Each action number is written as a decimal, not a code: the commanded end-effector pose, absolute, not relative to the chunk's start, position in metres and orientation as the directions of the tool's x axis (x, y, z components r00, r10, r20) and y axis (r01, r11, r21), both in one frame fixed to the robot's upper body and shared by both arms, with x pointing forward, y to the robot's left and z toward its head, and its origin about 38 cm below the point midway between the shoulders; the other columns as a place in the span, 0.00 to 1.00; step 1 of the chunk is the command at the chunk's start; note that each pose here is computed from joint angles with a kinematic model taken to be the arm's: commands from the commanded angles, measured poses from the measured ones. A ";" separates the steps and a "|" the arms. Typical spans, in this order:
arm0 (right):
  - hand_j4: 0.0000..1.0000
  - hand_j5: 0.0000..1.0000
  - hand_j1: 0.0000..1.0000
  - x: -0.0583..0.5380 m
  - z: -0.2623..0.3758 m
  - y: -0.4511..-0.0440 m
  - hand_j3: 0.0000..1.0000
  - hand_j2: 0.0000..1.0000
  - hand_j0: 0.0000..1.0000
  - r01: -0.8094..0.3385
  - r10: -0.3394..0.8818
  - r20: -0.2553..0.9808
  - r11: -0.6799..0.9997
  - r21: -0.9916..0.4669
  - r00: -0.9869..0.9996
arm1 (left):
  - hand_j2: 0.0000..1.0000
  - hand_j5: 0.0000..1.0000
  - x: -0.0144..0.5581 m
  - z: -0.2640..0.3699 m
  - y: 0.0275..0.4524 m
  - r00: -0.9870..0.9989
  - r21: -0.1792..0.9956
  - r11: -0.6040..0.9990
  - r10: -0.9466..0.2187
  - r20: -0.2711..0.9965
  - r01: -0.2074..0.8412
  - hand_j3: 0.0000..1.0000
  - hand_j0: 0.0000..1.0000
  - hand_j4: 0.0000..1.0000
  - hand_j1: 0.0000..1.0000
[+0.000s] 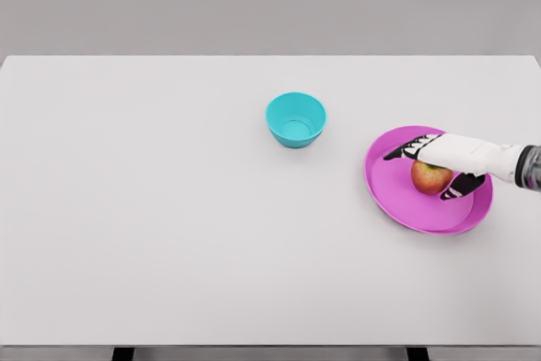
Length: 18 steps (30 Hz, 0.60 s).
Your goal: Put the apple from the pink plate into the blue bowl with your right arm
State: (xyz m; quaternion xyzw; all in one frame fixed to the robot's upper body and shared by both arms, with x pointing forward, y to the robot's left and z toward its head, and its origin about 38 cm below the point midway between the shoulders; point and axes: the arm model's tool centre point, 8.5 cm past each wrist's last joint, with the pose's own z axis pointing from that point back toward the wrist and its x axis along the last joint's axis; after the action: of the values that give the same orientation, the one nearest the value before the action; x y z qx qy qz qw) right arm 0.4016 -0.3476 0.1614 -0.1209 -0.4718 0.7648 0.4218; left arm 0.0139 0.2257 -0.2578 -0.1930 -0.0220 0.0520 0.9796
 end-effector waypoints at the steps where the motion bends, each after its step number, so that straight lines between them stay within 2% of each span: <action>1: 0.86 0.86 0.86 0.401 0.162 -0.348 0.86 0.86 0.86 -0.528 0.755 0.213 -0.201 -0.825 -0.620 | 1.00 1.00 0.013 -0.258 0.226 0.994 -0.381 0.920 0.110 0.022 -0.094 1.00 1.00 1.00 1.00; 5: 0.66 0.66 0.66 0.402 0.156 -0.354 0.66 0.66 0.66 -0.535 0.751 0.221 -0.202 -0.820 -0.622 | 1.00 1.00 0.013 -0.258 0.226 0.994 -0.381 0.920 0.112 0.020 -0.096 1.00 1.00 1.00 1.00; 12: 0.64 0.64 0.64 0.402 0.153 -0.354 0.64 0.64 0.64 -0.532 0.739 0.230 -0.199 -0.823 -0.633 | 1.00 1.00 0.013 -0.258 0.226 0.994 -0.380 0.920 0.112 0.020 -0.096 1.00 1.00 1.00 1.00; 18: 0.48 0.48 0.48 0.403 0.151 -0.350 0.48 0.48 0.48 -0.529 0.729 0.241 -0.192 -0.826 -0.641 | 1.00 1.00 0.012 -0.258 0.226 0.994 -0.379 0.921 0.110 0.020 -0.094 1.00 1.00 1.00 1.00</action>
State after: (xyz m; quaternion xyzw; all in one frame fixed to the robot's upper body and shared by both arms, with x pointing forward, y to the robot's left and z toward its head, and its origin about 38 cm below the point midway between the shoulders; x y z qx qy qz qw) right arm 0.4039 -0.3519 0.1540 -0.1073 -0.4887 0.7590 0.4167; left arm 0.0125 0.2258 -0.2579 -0.1927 -0.0206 0.0521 0.9797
